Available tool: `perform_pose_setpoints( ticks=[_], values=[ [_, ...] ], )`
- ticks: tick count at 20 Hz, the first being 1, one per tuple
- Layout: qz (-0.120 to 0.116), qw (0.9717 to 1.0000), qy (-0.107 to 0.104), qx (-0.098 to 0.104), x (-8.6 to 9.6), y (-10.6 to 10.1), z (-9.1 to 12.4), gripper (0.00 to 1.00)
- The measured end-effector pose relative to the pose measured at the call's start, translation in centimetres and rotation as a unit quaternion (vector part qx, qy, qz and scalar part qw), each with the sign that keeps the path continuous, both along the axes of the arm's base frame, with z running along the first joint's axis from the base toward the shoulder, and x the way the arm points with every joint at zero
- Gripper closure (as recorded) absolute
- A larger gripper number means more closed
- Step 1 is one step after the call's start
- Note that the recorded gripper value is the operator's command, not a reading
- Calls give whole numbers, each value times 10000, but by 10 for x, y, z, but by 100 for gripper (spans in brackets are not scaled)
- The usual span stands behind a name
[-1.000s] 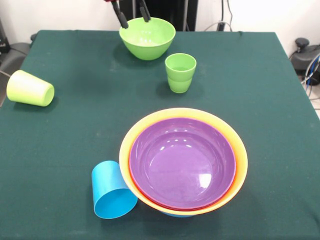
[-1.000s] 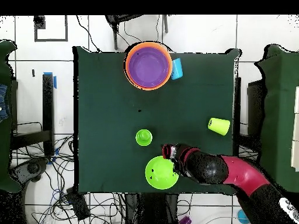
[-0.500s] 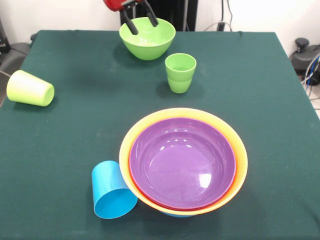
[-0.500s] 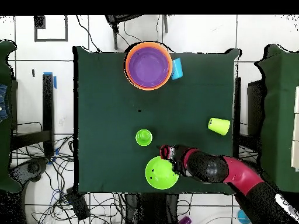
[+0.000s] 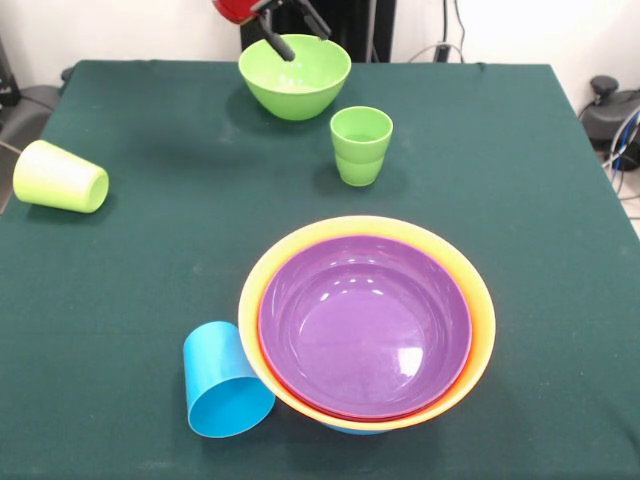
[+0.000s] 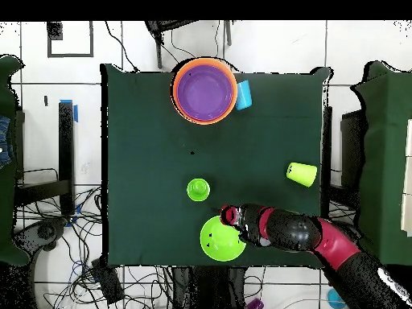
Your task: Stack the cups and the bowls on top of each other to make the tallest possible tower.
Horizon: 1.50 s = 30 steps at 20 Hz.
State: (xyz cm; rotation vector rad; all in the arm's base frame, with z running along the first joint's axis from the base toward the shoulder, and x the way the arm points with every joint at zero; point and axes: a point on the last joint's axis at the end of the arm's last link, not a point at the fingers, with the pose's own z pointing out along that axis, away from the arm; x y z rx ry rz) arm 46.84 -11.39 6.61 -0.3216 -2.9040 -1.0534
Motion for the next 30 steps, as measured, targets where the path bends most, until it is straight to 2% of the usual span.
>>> perform_pose_setpoints(
  ticks=[2, 7, 13, 17, 18, 21, 22, 30],
  values=[
    [16, 9999, 30, 112, -2, -5, 3, 0],
    [37, 9996, 145, 243, -7, -16, 7, 0],
    [88, 9994, 208, 246, -7, -28, 12, 0],
    [134, 9997, 140, 157, -1, -35, 12, 0],
    [141, 9998, 49, 113, 4, -38, 13, 0],
    [147, 9999, -46, 57, 8, -42, 13, 0],
    [130, 9999, -101, -28, 13, -47, 12, 0],
    [21, 9997, -143, -194, 30, -70, 11, 0]
  ],
)
